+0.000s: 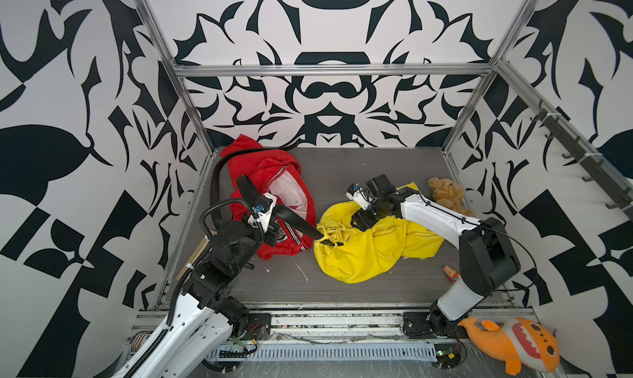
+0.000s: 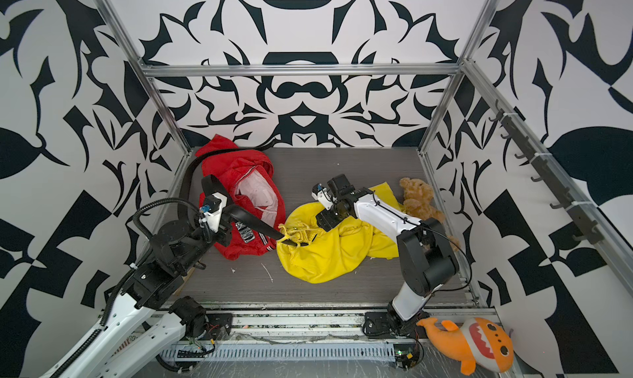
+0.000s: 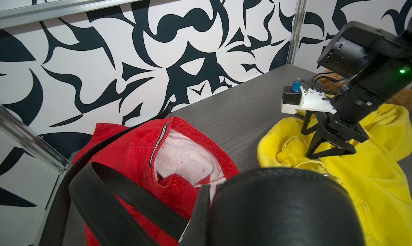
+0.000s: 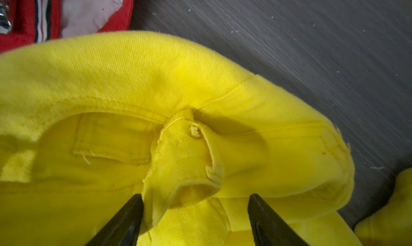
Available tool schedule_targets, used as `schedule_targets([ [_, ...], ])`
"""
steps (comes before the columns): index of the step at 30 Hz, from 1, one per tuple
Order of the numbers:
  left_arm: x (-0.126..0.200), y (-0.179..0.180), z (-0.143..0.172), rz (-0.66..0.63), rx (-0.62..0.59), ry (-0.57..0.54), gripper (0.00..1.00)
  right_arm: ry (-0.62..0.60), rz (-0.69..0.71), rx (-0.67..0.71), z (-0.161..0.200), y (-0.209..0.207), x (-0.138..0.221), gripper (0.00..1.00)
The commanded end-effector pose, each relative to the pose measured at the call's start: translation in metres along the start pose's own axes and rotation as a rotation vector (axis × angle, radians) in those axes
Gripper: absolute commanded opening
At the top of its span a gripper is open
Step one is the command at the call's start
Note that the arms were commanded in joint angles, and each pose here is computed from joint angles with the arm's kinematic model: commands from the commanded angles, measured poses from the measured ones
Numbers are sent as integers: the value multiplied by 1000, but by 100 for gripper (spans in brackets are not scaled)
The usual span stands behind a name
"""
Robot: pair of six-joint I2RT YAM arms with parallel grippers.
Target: Remove the belt from the trousers
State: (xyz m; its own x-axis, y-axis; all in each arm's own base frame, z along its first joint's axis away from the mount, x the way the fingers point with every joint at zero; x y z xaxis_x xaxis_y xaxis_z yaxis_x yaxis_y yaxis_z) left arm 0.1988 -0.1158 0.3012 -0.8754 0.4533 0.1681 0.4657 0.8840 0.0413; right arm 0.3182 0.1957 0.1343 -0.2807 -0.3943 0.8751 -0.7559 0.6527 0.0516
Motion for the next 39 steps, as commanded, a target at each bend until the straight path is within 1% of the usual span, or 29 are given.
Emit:
schedule_targets([
  [1,2,4,-6,-22,10,-41,0,-44,-4,33,-15,-4,-3,72],
  [5,1,3,-5,-19,12,-37,0,-133,-111,55,-33,4,-13,66],
  [7,1,3,-4,-16,16,-32,0,-150,-165,41,-41,7,-18,61],
  [9,0,3,-2,-17,17,-30,0,-133,-202,13,-47,7,-25,53],
  [11,2,3,-2,-22,18,-32,0,-116,-191,-14,-48,3,-30,42],
  [12,2,4,-2,-26,19,-31,0,-112,-165,-27,-47,0,-31,34],
  [13,3,4,-2,-28,18,-32,0,-113,-145,-35,-46,-2,-30,21],
  [14,3,5,-2,-31,16,-30,0,-111,-138,-38,-45,-3,-29,0],
  [18,4,7,-1,-52,-2,-26,0,-95,-53,-65,-38,-15,-18,0],
  [21,6,11,-5,-79,-16,-44,0,-68,78,-111,-31,-36,-3,0],
  [24,9,13,-14,-97,-48,-74,0,-68,210,-198,-21,-66,20,0],
  [29,16,19,-32,-141,-91,-119,0,-71,342,-356,-1,-112,50,0],
  [33,25,29,-48,-201,-118,-169,0,6,451,-414,21,-140,54,0],
  [39,37,52,-65,-352,-133,-228,0,63,532,-511,50,-169,55,0],
])
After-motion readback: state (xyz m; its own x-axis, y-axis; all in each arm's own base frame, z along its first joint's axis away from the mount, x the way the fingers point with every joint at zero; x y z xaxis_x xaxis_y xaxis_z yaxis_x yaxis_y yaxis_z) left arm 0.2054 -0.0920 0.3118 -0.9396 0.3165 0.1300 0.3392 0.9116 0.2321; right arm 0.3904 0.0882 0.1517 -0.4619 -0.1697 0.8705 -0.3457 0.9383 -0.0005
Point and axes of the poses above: each gripper's point midway between its finger pads, its own x axis back along the fingers, its own y axis along the line the jaws close on, z = x × y, the point moved 5 cm from there along x, back along the fingers, and after that the axes turned 6 degrees about x, right-handed, at the moved point
